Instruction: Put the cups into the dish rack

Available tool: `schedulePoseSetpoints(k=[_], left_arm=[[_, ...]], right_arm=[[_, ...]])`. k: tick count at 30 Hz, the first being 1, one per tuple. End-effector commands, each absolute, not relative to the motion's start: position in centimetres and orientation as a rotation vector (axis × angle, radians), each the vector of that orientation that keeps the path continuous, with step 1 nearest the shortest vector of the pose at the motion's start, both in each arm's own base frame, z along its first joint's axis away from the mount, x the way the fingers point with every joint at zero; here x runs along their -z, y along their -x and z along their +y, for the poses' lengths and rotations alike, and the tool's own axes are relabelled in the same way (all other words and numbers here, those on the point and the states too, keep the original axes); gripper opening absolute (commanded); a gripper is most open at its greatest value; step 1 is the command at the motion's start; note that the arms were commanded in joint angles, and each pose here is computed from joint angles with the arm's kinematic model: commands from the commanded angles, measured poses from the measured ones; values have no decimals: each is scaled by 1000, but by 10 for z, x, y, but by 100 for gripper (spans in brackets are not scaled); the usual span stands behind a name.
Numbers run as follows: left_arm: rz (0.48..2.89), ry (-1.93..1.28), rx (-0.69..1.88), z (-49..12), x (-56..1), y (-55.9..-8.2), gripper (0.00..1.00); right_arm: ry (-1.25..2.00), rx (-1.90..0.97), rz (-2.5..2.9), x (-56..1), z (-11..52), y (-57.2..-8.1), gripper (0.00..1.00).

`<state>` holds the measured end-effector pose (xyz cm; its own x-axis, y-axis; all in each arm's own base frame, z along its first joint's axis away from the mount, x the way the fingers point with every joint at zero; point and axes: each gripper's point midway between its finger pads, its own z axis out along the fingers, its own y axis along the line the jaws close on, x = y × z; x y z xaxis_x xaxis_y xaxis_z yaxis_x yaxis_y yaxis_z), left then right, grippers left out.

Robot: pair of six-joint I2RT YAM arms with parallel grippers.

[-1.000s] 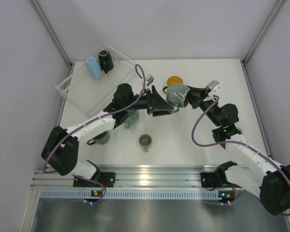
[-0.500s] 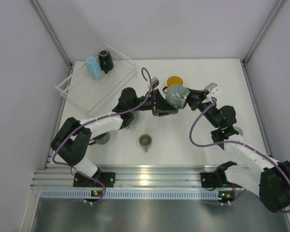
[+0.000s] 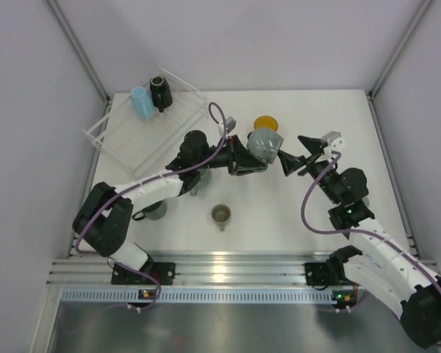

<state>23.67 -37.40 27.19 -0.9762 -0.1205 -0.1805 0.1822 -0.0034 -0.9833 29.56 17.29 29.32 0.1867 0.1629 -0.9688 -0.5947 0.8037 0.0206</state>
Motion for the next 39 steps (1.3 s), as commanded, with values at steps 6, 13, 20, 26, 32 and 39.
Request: schedulePoseSetpoints(k=[6, 13, 20, 26, 32, 39], left_arm=[[2087, -150, 1450, -346, -272, -283, 0], [2115, -82, 869, -276, -266, -338, 0], [2068, 108, 475, -178, -269, -394, 0], [2031, 271, 181, -91, -265, -432, 0], [2029, 401, -40, -27, -249, -457, 0], [2022, 516, -169, 17, -226, -471, 0]], right_arm=[[299, -628, 1244, -337, 163, -272, 99], [184, -717, 1317, -357, 166, -281, 99], [124, -735, 1420, -352, 168, -290, 99], [125, -709, 1412, -350, 164, -290, 99], [133, -688, 1435, -342, 163, -291, 99], [107, -631, 1450, -337, 154, -296, 99]])
